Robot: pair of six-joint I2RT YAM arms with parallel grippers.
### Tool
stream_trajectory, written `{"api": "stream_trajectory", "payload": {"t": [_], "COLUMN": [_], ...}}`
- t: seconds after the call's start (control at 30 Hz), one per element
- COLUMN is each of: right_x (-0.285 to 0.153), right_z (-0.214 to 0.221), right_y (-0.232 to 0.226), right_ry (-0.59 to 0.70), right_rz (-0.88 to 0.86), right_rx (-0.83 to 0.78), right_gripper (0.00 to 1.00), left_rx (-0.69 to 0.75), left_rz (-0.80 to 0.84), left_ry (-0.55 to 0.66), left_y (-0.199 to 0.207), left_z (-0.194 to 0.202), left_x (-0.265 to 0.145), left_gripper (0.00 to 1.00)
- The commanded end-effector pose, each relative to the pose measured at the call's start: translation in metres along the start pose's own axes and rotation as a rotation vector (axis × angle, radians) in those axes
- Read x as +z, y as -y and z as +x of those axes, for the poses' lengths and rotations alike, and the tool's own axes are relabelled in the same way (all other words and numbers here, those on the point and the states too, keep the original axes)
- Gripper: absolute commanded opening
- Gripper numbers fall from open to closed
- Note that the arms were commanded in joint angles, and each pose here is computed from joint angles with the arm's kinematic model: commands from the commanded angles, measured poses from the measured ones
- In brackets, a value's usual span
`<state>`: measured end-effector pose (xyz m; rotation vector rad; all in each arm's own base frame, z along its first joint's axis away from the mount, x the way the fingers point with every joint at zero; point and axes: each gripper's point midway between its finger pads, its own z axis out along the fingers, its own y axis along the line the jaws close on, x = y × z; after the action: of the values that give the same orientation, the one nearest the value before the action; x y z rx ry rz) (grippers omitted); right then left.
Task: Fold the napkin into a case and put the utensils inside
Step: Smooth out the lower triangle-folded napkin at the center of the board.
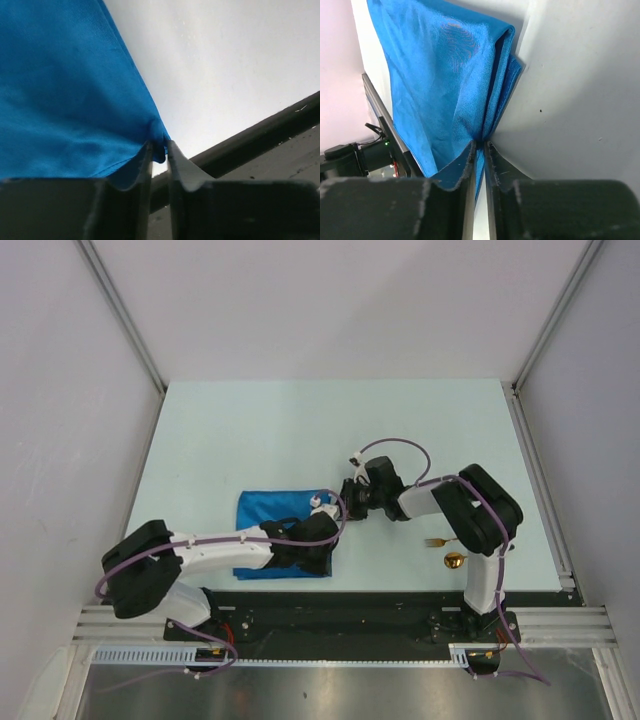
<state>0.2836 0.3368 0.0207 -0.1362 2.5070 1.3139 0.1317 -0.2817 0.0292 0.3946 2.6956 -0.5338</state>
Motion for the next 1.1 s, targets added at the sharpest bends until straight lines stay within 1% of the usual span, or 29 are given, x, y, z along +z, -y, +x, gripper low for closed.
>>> {"api": "stream_trajectory", "payload": {"t": [0.0, 0.03, 0.07, 0.1, 0.13, 0.17, 0.2, 0.23, 0.27, 0.3, 0.33, 0.37, 0.4, 0.43, 0.47, 0.53, 0.6, 0.63, 0.67, 0.73, 0.77, 0.9, 1.07], "right_x": [-0.007, -0.012, -0.019, -0.028, -0.036, -0.042, -0.05, -0.056, -0.059, -0.061, -0.061, -0.061, -0.061, -0.06, -0.059, -0.056, -0.058, -0.059, -0.06, -0.058, -0.057, -0.046, -0.034], "right_z": [0.001, 0.002, 0.0, -0.005, 0.002, 0.0, -0.002, 0.007, 0.009, 0.017, 0.024, 0.029, 0.04, 0.05, 0.058, 0.077, 0.093, 0.098, 0.106, 0.117, 0.121, 0.136, 0.139], "right_y": [0.011, 0.015, 0.016, 0.009, 0.013, 0.015, 0.003, 0.005, 0.004, -0.011, -0.019, -0.028, -0.038, -0.049, -0.06, -0.082, -0.079, -0.081, -0.076, -0.075, -0.074, -0.074, -0.069], "right_ry": [-0.01, -0.019, -0.012, 0.002, -0.029, -0.019, -0.006, -0.043, -0.046, -0.06, -0.072, -0.08, -0.102, -0.128, -0.139, -0.163, -0.181, -0.17, -0.178, -0.18, -0.185, -0.209, -0.213], "right_rz": [0.034, 0.054, 0.071, 0.072, 0.107, 0.147, 0.154, 0.198, 0.222, 0.204, 0.188, 0.174, 0.162, 0.127, 0.096, 0.032, 0.062, 0.074, 0.092, 0.112, 0.12, 0.122, 0.136], "right_rx": [0.013, 0.014, 0.008, -0.014, -0.046, -0.07, -0.114, -0.116, -0.139, -0.163, -0.166, -0.179, -0.196, -0.202, -0.176, -0.189, -0.159, -0.163, -0.15, -0.138, -0.136, -0.133, -0.136], "right_gripper": [0.23, 0.28, 0.32, 0.39, 0.42, 0.45, 0.53, 0.56, 0.57, 0.59, 0.59, 0.6, 0.61, 0.61, 0.61, 0.61, 0.57, 0.52, 0.44, 0.45, 0.48, 0.5, 0.48], "left_rx": [0.011, 0.015, 0.024, 0.024, 0.021, 0.023, 0.012, -0.005, -0.056, -0.081, -0.153, -0.155, -0.171, -0.215, -0.231, -0.271, -0.291, -0.301, -0.306, -0.313, -0.317, -0.335, -0.335], "left_rz": [0.008, 0.016, 0.013, 0.031, 0.081, 0.105, 0.149, 0.185, 0.182, 0.23, 0.221, 0.241, 0.273, 0.241, 0.235, 0.22, 0.219, 0.206, 0.201, 0.191, 0.187, 0.18, 0.174], "left_ry": [0.012, 0.041, 0.04, 0.056, 0.107, 0.134, 0.14, 0.178, 0.201, 0.214, 0.25, 0.273, 0.262, 0.276, 0.285, 0.287, 0.278, 0.283, 0.282, 0.279, 0.281, 0.283, 0.291], "left_y": [0.008, 0.009, 0.008, 0.011, 0.019, 0.021, 0.025, 0.025, 0.012, 0.011, -0.008, -0.014, -0.016, -0.035, -0.042, -0.058, -0.064, -0.07, -0.073, -0.078, -0.08, -0.087, -0.091], "left_z": [-0.008, -0.014, -0.014, -0.018, -0.028, -0.036, -0.04, -0.049, -0.063, -0.069, -0.087, -0.095, -0.098, -0.107, -0.112, -0.12, -0.122, -0.123, -0.124, -0.124, -0.124, -0.124, -0.122], "left_x": [-0.014, -0.025, -0.034, -0.044, -0.064, -0.076, -0.087, -0.102, -0.108, -0.119, -0.122, -0.123, -0.126, -0.126, -0.128, -0.127, -0.125, -0.125, -0.125, -0.124, -0.124, -0.124, -0.127], "left_gripper": [0.29, 0.33, 0.43, 0.48, 0.53, 0.6, 0.62, 0.62, 0.61, 0.6, 0.59, 0.58, 0.56, 0.52, 0.51, 0.49, 0.49, 0.49, 0.49, 0.49, 0.49, 0.49, 0.49]}}
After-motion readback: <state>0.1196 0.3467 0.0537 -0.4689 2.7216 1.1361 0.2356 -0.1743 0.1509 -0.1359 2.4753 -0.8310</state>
